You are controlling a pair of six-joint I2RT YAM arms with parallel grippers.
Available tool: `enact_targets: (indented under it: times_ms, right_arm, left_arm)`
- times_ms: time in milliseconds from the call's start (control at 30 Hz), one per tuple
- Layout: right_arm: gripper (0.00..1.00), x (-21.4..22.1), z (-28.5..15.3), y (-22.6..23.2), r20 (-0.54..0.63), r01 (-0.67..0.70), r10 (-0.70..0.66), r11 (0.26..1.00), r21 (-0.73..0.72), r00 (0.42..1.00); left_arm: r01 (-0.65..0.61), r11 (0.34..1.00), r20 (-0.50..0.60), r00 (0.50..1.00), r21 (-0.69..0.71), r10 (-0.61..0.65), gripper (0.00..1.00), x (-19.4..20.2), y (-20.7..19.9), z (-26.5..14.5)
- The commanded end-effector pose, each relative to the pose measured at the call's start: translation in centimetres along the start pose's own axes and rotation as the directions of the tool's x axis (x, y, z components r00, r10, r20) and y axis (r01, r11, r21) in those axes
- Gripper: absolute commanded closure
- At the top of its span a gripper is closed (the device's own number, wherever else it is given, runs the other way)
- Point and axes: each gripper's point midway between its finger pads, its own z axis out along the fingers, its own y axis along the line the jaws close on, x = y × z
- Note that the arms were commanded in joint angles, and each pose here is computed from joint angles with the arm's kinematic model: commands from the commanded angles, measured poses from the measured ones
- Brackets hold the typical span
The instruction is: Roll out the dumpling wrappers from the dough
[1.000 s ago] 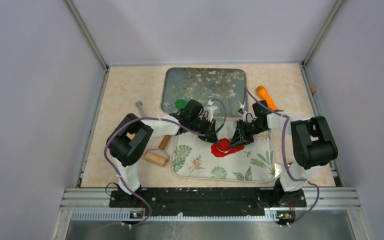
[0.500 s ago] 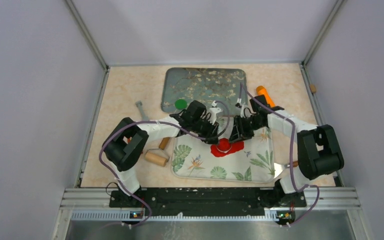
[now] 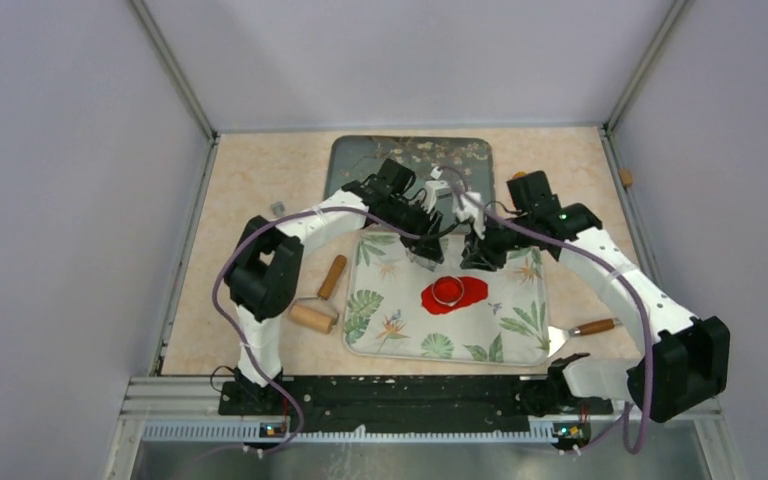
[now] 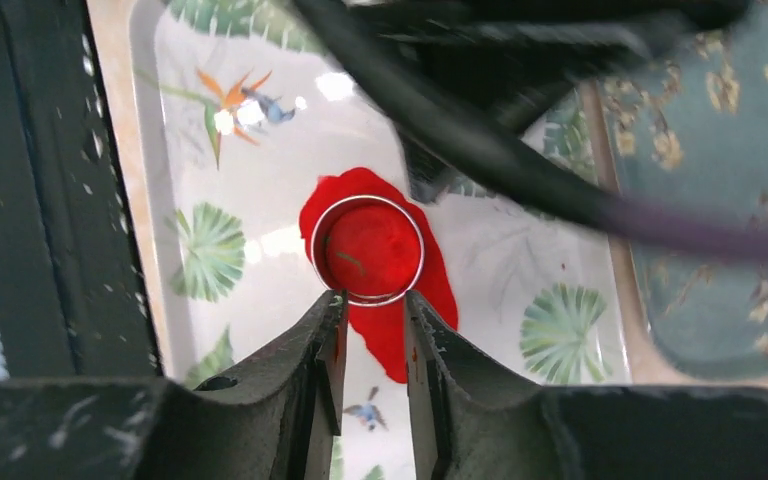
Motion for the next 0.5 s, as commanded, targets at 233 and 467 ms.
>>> enact_targets:
  times_ms: [233, 467]
  right_arm:
    - [0.76, 4.2, 5.9, 3.4, -0.116, 0.678, -0.731, 0.672, -0.298, 0.673]
    - [0.73, 6.4, 7.2, 3.4, -0.156, 0.681, -0.751, 0.651, -0.335, 0.641]
  left_arm:
    - [0.057, 0.988, -0.126, 0.991, 0.145, -0.038, 0.55, 1.8, 0.8, 3.3]
    - [0.074, 0.982, -0.130, 0.990, 0.171, -0.052, 0.59, 2.2, 0.9, 3.8]
